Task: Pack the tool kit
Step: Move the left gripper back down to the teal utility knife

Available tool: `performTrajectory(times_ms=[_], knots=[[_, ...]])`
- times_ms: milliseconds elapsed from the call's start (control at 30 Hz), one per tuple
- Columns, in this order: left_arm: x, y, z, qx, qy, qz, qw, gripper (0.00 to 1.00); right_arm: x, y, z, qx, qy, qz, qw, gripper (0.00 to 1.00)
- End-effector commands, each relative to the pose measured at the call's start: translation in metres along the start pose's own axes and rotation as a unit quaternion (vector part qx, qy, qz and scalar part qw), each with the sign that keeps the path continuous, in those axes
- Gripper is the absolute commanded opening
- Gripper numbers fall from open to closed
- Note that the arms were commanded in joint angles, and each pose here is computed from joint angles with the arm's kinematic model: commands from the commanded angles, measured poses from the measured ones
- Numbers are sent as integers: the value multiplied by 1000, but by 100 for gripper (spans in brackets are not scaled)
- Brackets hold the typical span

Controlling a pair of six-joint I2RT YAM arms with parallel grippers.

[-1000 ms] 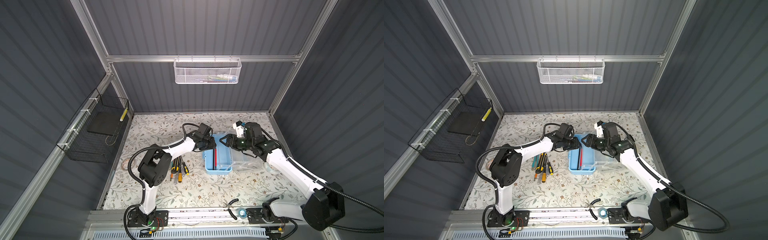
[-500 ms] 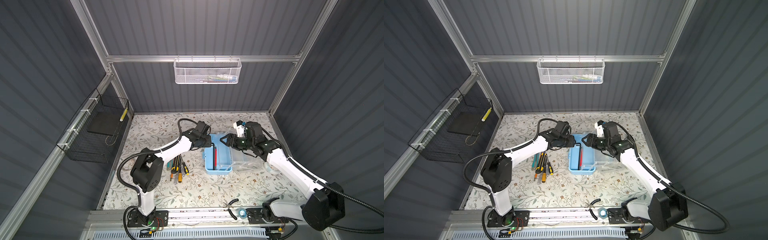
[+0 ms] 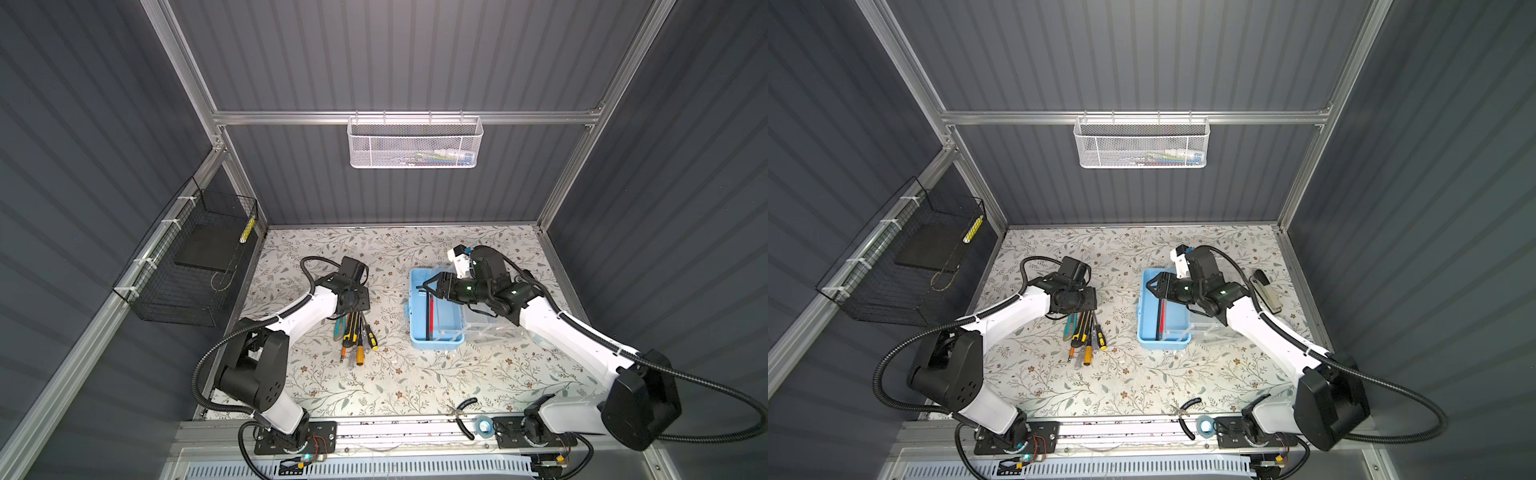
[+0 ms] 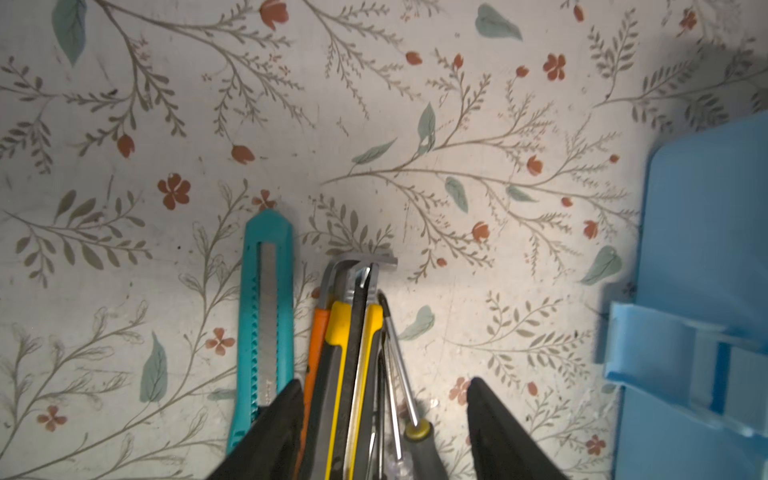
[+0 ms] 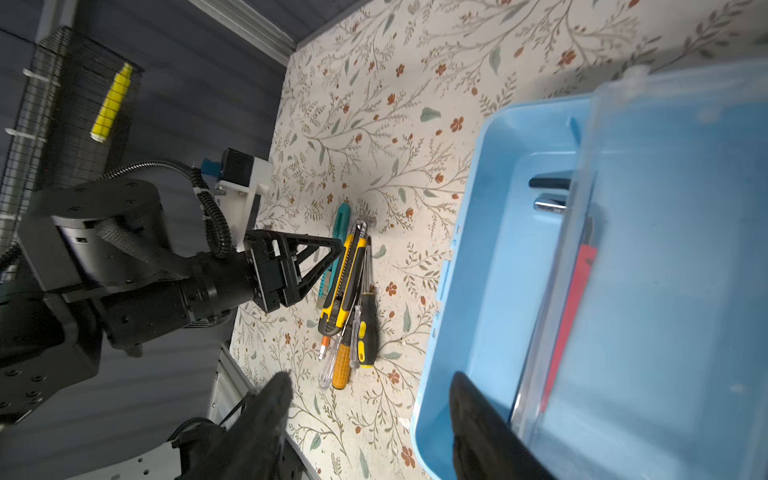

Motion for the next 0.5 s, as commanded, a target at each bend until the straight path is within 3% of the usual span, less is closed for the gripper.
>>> performTrajectory(times_ms=[0,467], knots=[[17,-5,-6,5,18,3,1000,64,7,-2,11,10,12,5,1000,62],[53,-7,3,10,38,-47,998,57,7,-7,25,31,9,6,999,61]])
Point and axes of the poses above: each gripper's point midway between its finger pads, its own z axis out along the fingers, its own x axis along the line the jaws close on, y = z × x, the point moved 9 cm from there along -z, back along the fingers, and after that the axes turned 12 degrees about -z, right-handed, at the moved point
